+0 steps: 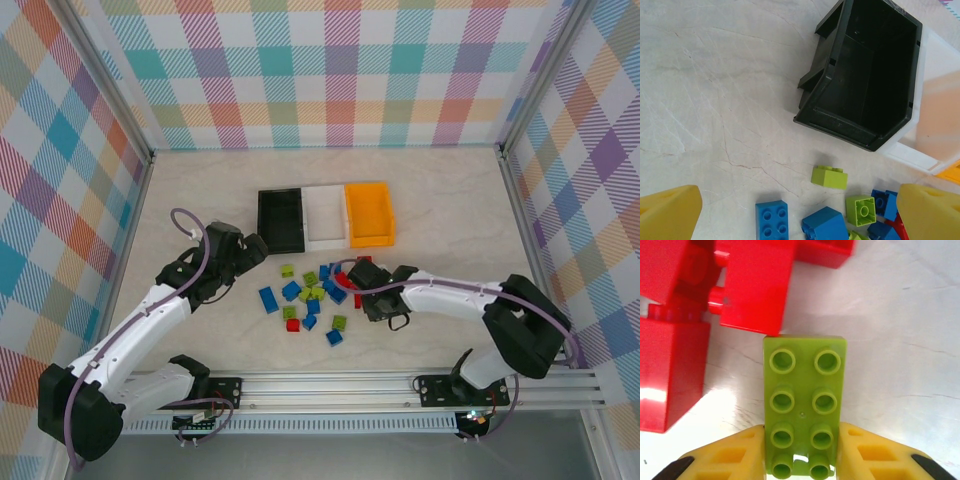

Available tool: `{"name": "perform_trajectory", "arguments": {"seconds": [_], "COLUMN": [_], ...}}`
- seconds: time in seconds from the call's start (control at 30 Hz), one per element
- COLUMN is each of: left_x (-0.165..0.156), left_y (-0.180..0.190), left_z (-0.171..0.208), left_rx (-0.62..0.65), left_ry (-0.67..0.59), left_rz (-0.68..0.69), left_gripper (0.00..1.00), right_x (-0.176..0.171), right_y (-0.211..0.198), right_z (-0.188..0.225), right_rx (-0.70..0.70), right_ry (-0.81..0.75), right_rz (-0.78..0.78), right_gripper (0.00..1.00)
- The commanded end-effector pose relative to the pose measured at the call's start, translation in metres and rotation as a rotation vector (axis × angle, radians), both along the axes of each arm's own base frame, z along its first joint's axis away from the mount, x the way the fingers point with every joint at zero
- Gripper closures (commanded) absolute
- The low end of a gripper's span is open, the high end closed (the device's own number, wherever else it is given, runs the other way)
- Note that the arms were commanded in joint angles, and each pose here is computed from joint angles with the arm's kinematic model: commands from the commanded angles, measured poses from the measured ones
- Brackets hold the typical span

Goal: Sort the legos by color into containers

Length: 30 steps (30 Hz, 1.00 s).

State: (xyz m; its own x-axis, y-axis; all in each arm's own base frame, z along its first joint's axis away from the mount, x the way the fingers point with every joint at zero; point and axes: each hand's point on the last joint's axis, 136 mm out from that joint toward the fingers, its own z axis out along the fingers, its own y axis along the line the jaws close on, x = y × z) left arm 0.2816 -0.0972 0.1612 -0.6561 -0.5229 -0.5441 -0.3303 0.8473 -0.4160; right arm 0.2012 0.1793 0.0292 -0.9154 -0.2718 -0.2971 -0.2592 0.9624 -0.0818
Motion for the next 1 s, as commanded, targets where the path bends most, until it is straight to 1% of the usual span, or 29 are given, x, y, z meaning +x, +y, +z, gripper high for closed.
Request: {"name": "perform_trajectory", "arguments": {"seconds": [0.0,0.07,0.17,0.3,0.37,0.47,0.57,0.67,0.73,0.8,0.97], "left_x": [0.001,0.001,0.002,0.003,0.004,0.002,-0.001,-0.009,-0.016,-0.019,-0.023], "left_y": [-0.002,-0.002,-0.003,-0.006,-0.009,-0.013,-0.012,-0.009,-0.003,-0.002,-0.004], "left_z": [0.008,0.010,0.010,0.005,0.002,-0.001,-0.005,-0.012,-0.016,-0.019,-0.030], "left_rx": [0.008,0.011,0.010,0.011,0.003,-0.009,0.003,0.015,0.043,0.054,0.026], "left_ry": [-0.007,-0.007,-0.006,0.026,0.039,0.052,0.064,0.094,0.135,0.150,0.128], "left_rz": [-0.013,-0.009,-0.011,-0.014,-0.025,-0.029,-0.020,-0.014,-0.001,-0.007,-0.027], "left_gripper": [0.00,0.00,0.00,0.00,0.00,0.00,0.00,0.00,0.00,0.00,0.00], "right_x": [0.005,0.009,0.026,0.076,0.105,0.147,0.189,0.219,0.233,0.243,0.256], "right_y": [-0.019,-0.021,-0.017,0.003,0.015,0.026,0.032,0.033,0.032,0.032,0.033], "right_z": [0.019,0.032,0.063,0.108,0.119,0.117,0.110,0.095,0.086,0.079,0.069], "right_rx": [-0.038,-0.020,0.037,0.155,0.185,0.217,0.216,0.207,0.218,0.216,0.209], "right_ry": [-0.071,-0.101,-0.168,-0.248,-0.270,-0.266,-0.264,-0.235,-0.218,-0.208,-0.186], "right_rz": [-0.052,-0.059,-0.056,-0.056,-0.060,-0.085,-0.121,-0.162,-0.192,-0.207,-0.229], "right_gripper": [0.66,0.67,0.67,0.67,0.67,0.67,0.67,0.67,0.67,0.66,0.60]}}
